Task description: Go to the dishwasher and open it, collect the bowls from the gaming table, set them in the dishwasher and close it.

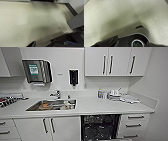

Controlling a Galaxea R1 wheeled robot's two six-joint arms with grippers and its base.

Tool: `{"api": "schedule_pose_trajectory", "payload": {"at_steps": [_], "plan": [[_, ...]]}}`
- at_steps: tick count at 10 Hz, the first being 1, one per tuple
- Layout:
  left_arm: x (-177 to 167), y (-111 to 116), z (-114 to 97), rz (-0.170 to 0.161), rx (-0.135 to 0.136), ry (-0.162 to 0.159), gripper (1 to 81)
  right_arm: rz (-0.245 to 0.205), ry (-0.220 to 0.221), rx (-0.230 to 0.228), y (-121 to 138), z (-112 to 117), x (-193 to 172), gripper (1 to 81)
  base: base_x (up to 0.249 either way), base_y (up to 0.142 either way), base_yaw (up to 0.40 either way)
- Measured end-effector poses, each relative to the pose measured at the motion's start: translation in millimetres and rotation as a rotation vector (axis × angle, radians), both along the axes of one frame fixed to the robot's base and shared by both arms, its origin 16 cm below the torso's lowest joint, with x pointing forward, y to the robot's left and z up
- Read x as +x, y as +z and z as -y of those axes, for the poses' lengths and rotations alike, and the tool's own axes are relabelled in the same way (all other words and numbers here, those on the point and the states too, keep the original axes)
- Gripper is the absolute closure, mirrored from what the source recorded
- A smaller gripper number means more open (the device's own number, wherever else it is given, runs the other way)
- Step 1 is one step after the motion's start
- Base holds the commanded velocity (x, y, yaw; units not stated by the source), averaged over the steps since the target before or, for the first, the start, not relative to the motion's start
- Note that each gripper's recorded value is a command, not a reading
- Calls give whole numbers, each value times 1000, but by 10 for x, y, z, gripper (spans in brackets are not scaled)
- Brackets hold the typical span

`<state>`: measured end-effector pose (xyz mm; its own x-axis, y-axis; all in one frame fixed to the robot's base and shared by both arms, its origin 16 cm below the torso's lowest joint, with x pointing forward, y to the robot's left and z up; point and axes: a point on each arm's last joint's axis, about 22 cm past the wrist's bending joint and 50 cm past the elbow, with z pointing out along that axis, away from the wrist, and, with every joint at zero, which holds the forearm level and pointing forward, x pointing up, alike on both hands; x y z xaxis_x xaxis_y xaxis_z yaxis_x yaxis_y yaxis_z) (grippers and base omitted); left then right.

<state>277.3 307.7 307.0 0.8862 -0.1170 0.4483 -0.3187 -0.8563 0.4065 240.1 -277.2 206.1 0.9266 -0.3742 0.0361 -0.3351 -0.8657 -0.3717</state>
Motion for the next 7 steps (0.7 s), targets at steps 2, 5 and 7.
{"api": "schedule_pose_trajectory", "payload": {"at_steps": [2,5,7], "plan": [[-304,-335,230,-44,13,6,10,37,52,-39,-135,-92,-86,10,0,0,0],[-628,-716,341,-103,65,36,10,41,121,-55,-291,-499,-382,10,0,0,0],[-730,-844,595,-128,61,44,10,35,157,-47,-324,-671,-594,10,0,0,0]]}}
